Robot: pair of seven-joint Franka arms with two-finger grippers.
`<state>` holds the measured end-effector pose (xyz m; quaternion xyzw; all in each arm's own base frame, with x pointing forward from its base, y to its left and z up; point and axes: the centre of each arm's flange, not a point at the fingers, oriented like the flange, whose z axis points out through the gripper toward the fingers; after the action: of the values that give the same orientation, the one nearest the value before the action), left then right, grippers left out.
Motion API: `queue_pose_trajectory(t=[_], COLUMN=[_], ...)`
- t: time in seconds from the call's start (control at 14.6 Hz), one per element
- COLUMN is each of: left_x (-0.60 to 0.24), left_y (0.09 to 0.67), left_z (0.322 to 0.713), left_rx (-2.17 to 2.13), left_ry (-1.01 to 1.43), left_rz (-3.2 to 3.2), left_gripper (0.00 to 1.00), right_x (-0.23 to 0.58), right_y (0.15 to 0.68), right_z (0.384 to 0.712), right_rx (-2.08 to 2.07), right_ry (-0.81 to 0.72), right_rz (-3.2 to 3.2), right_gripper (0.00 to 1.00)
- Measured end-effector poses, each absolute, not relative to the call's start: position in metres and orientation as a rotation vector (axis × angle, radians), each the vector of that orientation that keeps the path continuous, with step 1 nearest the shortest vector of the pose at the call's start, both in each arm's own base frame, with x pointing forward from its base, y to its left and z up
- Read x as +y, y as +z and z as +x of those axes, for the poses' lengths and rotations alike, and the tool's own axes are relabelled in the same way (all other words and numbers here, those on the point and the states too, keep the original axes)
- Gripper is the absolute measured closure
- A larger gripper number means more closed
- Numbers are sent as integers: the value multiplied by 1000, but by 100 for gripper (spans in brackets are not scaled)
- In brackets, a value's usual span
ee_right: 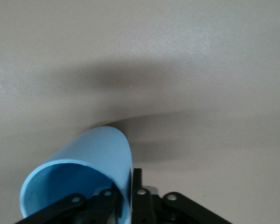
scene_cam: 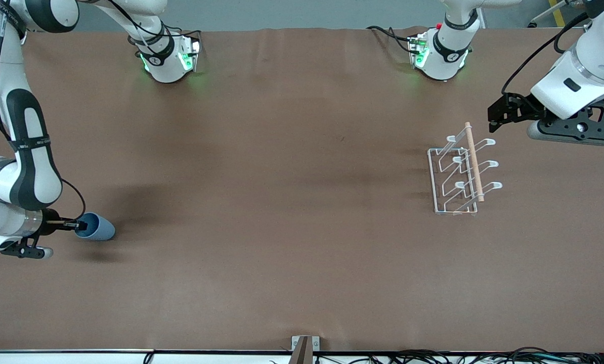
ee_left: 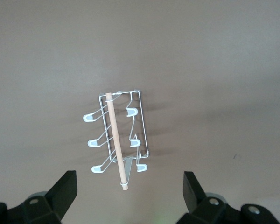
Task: Hang cup on cup holder
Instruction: 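Lift the cup with the right gripper while the left gripper approaches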
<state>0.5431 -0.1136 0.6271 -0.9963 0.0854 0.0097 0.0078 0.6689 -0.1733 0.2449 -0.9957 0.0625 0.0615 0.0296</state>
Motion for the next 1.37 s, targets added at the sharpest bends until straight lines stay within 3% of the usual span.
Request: queue_pose_trajectory(t=[0.27,0.82,1.1,1.37], left_x=[-130,-130,-140,-201], left_y=[631,630,630,625], left_z=[540,548,546,530], left_rx=[314,312,343,513], left_ry=[18,13,14,48], left_rz=[-3111,-3116,-3117,-3152], left_gripper=[0,0,0,0], right_x=[-154,-50,38,116], right_y=[259,408,429,448], right_z=[668,638,613,597], right_rx=[170,98,19,-45], right_ry=[254,345,371,373], right_rz=[-3018,-2595,-2411,-2245], right_gripper=[96,96,96,96])
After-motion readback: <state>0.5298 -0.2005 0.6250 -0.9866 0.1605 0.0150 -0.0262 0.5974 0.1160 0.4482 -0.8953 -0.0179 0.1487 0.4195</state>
